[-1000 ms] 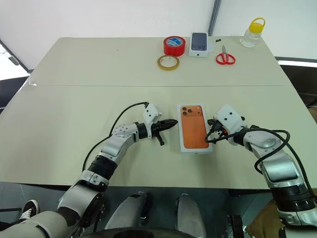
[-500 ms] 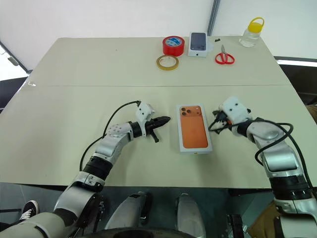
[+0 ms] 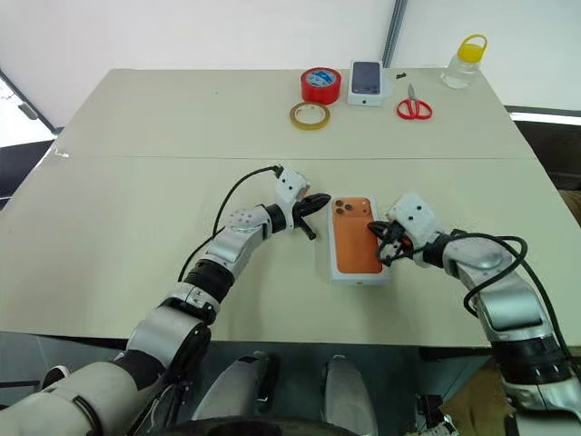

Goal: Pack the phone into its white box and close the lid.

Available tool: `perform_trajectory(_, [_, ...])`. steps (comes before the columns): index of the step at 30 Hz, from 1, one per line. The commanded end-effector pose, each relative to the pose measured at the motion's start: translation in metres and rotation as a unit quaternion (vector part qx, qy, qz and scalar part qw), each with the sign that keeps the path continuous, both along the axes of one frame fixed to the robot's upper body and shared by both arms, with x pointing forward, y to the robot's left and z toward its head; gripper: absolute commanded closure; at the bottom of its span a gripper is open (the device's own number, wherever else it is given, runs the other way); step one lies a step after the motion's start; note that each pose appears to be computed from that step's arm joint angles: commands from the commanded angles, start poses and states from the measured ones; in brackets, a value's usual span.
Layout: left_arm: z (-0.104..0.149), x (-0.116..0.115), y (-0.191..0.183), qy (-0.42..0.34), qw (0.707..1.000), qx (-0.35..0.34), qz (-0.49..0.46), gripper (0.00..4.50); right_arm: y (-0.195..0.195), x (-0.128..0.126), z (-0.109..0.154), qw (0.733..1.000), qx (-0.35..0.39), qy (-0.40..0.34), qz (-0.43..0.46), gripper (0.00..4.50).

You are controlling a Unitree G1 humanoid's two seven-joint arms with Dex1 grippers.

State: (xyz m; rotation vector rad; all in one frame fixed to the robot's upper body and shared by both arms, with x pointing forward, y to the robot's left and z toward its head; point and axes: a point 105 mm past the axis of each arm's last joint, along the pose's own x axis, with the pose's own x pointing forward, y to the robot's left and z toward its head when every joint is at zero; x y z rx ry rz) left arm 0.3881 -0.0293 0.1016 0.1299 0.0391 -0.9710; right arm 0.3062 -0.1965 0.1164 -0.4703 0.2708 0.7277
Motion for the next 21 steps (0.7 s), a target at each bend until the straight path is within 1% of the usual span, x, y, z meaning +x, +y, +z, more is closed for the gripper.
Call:
perform_trajectory(1, [-0.02,-0.007,0.0,0.006,0.999,0.038,-0.011,4.5,0.006,0.0,0.014,1.0,0.01,-0.024,0.004,4.45])
perform_trajectory(3, [-0.018,-0.005,0.004,0.007,1.0,0.03,-0.005,4.5,0.005,0.001,0.012,1.0,0.001,-0.026,0.003,4.45])
perform_trajectory(6, [-0.011,-0.005,0.009,0.019,1.0,-0.002,-0.01,4.5,0.01,0.002,0.018,0.999,0.029,-0.024,0.003,4.45])
perform_trajectory(7, [-0.007,-0.002,0.016,0.013,1.0,-0.005,-0.002,4.5,0.013,0.005,0.023,0.998,0.057,-0.018,-0.003,4.45])
perform_trajectory(8, [-0.003,0.0,0.025,0.005,1.0,0.0,0.004,4.5,0.016,0.008,0.033,0.995,0.103,-0.01,-0.006,4.45])
perform_trajectory(9, [0.0,0.002,0.035,0.005,1.0,-0.001,0.013,3.95,0.019,0.01,0.039,0.993,0.119,-0.012,0.0,4.23])
perform_trajectory(10, [0.006,0.003,0.045,-0.004,1.0,-0.005,0.02,3.68,0.021,0.01,0.043,0.993,0.119,-0.017,0.01,3.91])
perform_trajectory(11, [0.011,0.003,0.053,-0.01,1.0,-0.01,0.024,3.2,0.022,0.01,0.045,0.993,0.111,-0.022,0.017,3.56])
perform_trajectory(14, [0.031,0.005,0.085,-0.037,0.997,-0.023,0.056,1.73,0.02,0.02,0.054,0.993,0.108,-0.045,0.007,2.11])
perform_trajectory(15, [0.037,0.003,0.095,-0.04,0.997,-0.029,0.061,1.17,0.019,0.023,0.057,0.993,0.107,-0.053,0.005,1.55])
perform_trajectory(16, [0.041,0.0,0.108,-0.04,0.996,-0.034,0.07,0.72,0.018,0.026,0.06,0.992,0.11,-0.056,0.004,1.05])
perform_trajectory(17, [0.044,-0.003,0.119,-0.04,0.996,-0.035,0.075,0.11,0.018,0.028,0.062,0.992,0.11,-0.058,0.005,0.48])
perform_trajectory(18, [0.045,-0.007,0.131,-0.043,0.995,-0.028,0.083,0.1,0.019,0.03,0.062,0.993,0.102,-0.062,0.009,0.04])
perform_trajectory(21, [0.044,-0.018,0.163,-0.033,0.993,-0.019,0.111,0.1,0.018,0.035,0.057,0.994,0.084,-0.06,0.019,0.04])
